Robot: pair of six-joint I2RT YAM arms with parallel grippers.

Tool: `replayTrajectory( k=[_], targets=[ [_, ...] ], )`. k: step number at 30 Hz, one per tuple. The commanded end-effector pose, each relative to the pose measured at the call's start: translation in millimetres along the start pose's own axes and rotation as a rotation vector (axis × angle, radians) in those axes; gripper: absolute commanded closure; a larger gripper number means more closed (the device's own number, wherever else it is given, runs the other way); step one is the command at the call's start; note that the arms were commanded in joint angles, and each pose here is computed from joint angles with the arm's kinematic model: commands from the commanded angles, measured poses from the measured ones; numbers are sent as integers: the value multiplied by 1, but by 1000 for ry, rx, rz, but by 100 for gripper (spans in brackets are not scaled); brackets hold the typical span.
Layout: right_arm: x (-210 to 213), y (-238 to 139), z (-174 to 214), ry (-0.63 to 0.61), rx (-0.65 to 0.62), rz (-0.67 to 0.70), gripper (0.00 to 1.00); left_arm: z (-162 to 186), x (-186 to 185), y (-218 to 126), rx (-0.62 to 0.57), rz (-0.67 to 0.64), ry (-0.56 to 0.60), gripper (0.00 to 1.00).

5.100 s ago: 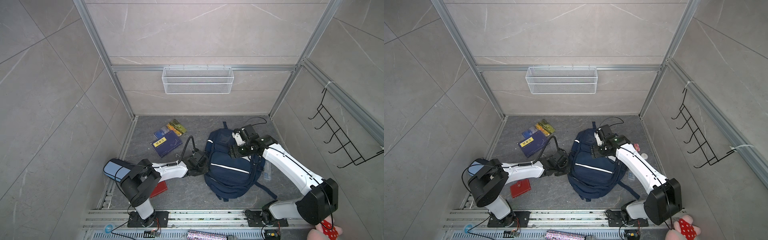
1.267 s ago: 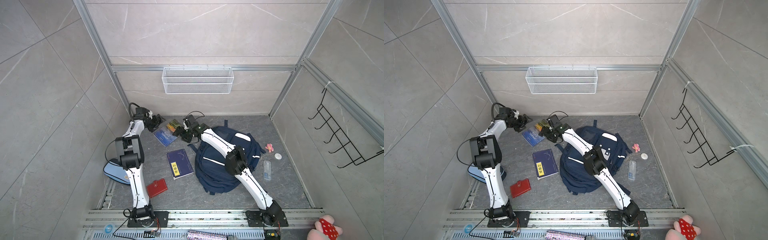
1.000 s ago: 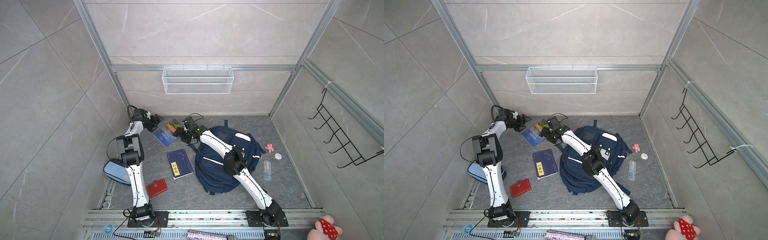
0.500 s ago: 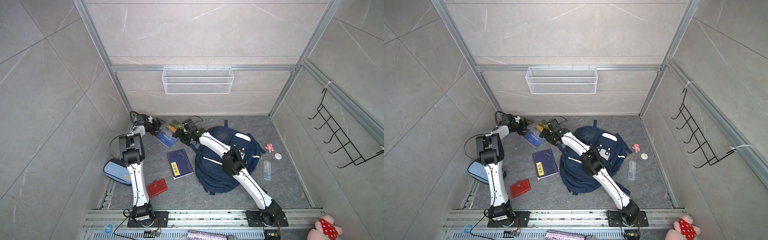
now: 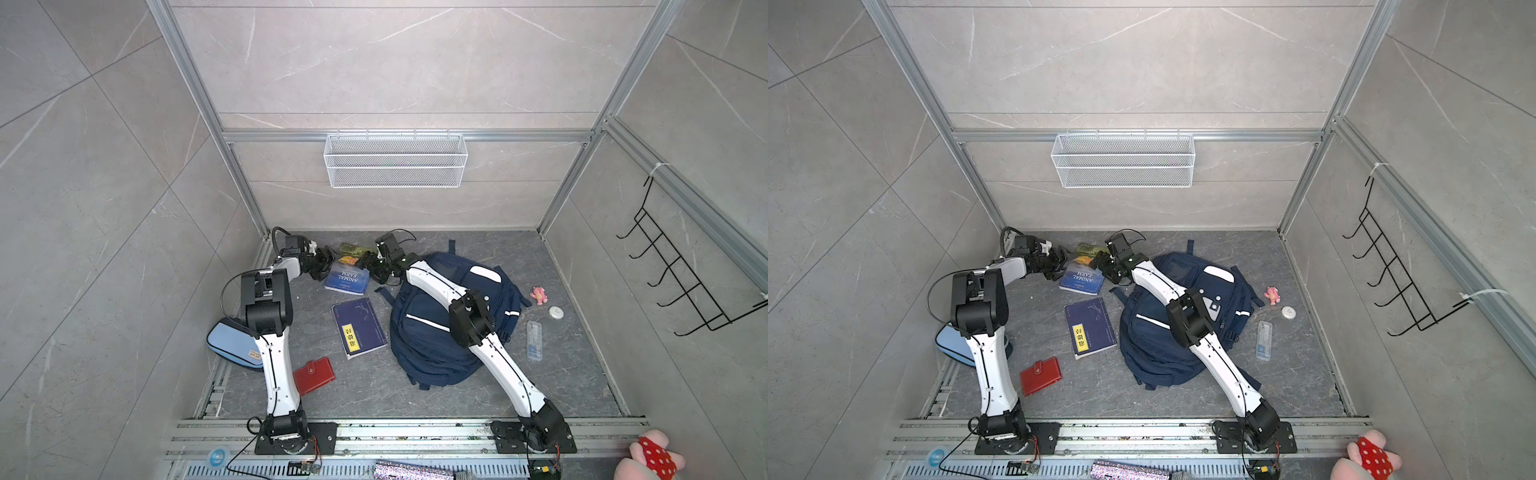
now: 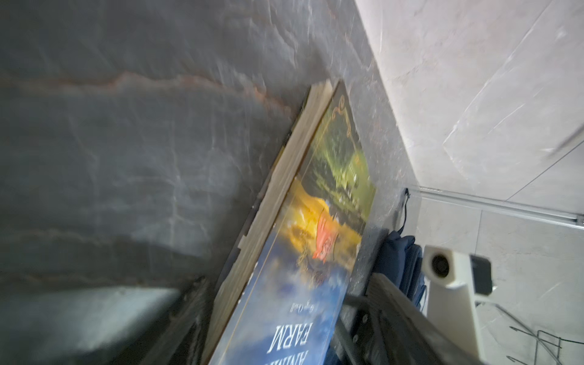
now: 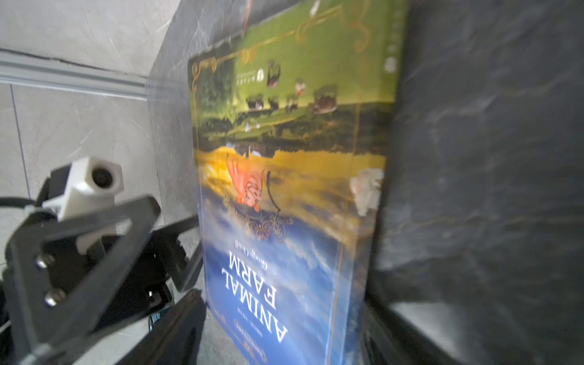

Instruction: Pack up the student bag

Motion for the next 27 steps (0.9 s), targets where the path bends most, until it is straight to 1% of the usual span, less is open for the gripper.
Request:
replayTrajectory(
  k=[1, 4, 8, 9, 10, 11, 12, 15, 18, 19, 20, 21, 22, 24, 25, 27],
  targets=[
    [-32, 18, 31, -10, 94, 53, 25, 41, -3, 10, 87, -27, -22, 29],
    [-24, 11, 35, -54, 107, -2, 26, 56, -7, 15, 114, -24, -11, 39],
    [-19, -7, 30, -69, 75, -82, 29, 71, -15, 18, 126, -8, -2, 48],
    [-18, -12, 29, -72, 69, -91, 35, 72, -16, 18, 125, -3, -4, 50],
    [-22, -16, 28, -77, 63, -92, 46, 73, -17, 17, 121, 3, -8, 50],
    [-15, -27, 24, -92, 47, -104, 58, 74, -18, 15, 117, 11, -11, 51],
    [-14, -33, 21, -101, 36, -107, 65, 74, -20, 13, 111, 21, -13, 51],
    [-11, -52, 11, -118, 6, -113, 81, 75, -32, 5, 93, 56, -1, 51],
    [-2, -73, -2, -137, -33, -138, 99, 73, -54, -13, 59, 104, 26, 51],
    [4, -82, -6, -153, -44, -149, 100, 72, -65, -23, 40, 124, 43, 50],
    [10, -91, -8, -170, -53, -159, 100, 72, -76, -34, 19, 138, 57, 48],
    [16, -100, -10, -183, -63, -170, 100, 72, -85, -45, -3, 149, 73, 43],
    [21, -111, -12, -195, -77, -183, 100, 73, -94, -58, -27, 155, 87, 33],
    [33, -133, -11, -211, -101, -212, 100, 82, -107, -80, -62, 159, 108, 19],
    [37, -144, -9, -216, -110, -224, 100, 88, -113, -92, -78, 163, 119, 13],
    [46, -169, -5, -218, -126, -245, 100, 106, -122, -112, -96, 177, 132, 8]
  ],
)
Point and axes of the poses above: each gripper's point midway between its finger pads, its own y axis out along the fingers, its own x axis along the line the jaws close on, z = x × y, the point moved 1 cm from there along -y, back along the fingers, and after that the axes turned 2 degrees about -y, right-handed, at the moved point
